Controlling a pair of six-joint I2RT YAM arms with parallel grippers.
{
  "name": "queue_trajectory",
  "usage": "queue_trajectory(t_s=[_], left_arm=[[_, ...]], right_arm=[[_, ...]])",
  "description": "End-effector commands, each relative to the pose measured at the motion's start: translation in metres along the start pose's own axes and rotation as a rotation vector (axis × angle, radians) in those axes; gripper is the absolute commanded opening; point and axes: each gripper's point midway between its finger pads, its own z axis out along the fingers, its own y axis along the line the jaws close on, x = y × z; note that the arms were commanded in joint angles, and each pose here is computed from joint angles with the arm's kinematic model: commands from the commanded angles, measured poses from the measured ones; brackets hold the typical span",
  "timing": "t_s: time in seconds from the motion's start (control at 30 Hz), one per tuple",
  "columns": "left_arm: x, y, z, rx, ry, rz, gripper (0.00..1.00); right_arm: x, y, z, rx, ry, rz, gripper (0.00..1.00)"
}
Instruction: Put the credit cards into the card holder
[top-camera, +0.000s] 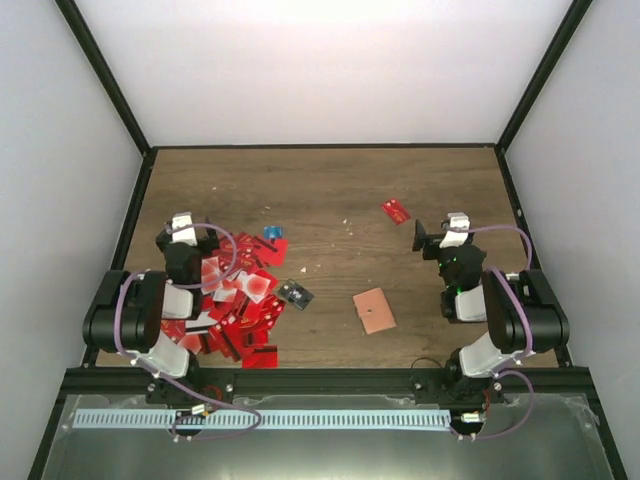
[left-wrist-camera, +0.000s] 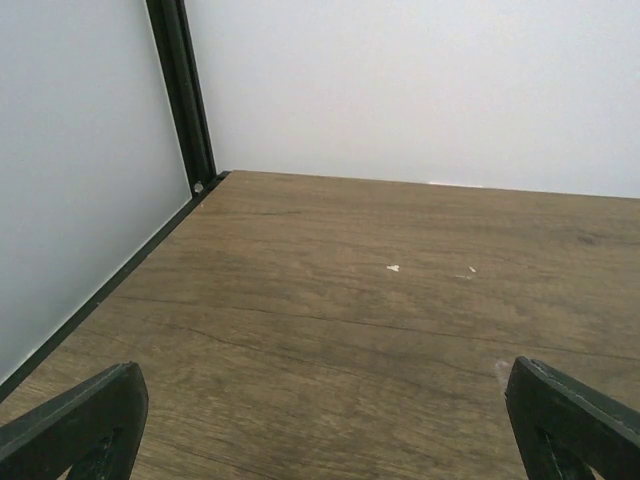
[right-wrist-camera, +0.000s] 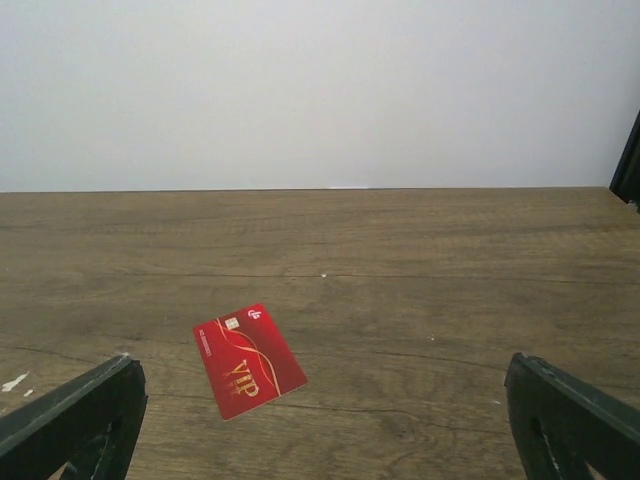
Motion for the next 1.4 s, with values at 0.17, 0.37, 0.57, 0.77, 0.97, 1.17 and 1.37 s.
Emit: queue_trajectory(t_s=[0.17,0.37,0.57,0.77,0.97,1.17,1.37], left_arm=[[-0.012,-0.002,0.001,0.005,-0.041,-0.018,1.00],[-0.012,-0.002,0.001,0.007,-0.040,-0.019,1.00],[-0.061,0.017,-0.020,-0.099,-0.102,-0.100,1.00],[-0.115,0.019,-0.042,-0.082,-0.071,-0.330,1.00],[-0.134,-0.002,-0.055,0.035,0.075,-0.493,1.00],[-0.093,-0.092,-0.085,0.503,0.359,-0.582,1.00],[-0.015,-0.186,-0.140,0.657,0.736,-0.458,0.99]], right_arm=[[-0.011,0.000,0.003,-0.010,-0.033,-0.016,1.00],[-0.010,0.000,0.004,-0.010,-0.030,-0.015,1.00],[-0.055,-0.006,0.005,0.088,-0.021,0.027,1.00],[-0.153,0.012,-0.011,0.007,-0.034,0.346,1.00],[-0.146,0.055,-0.037,-0.192,0.174,0.549,1.00],[-0.060,0.079,-0.066,-0.199,0.580,0.727,1.00],[0.027,0.111,-0.106,-0.180,0.889,0.732,1.00]])
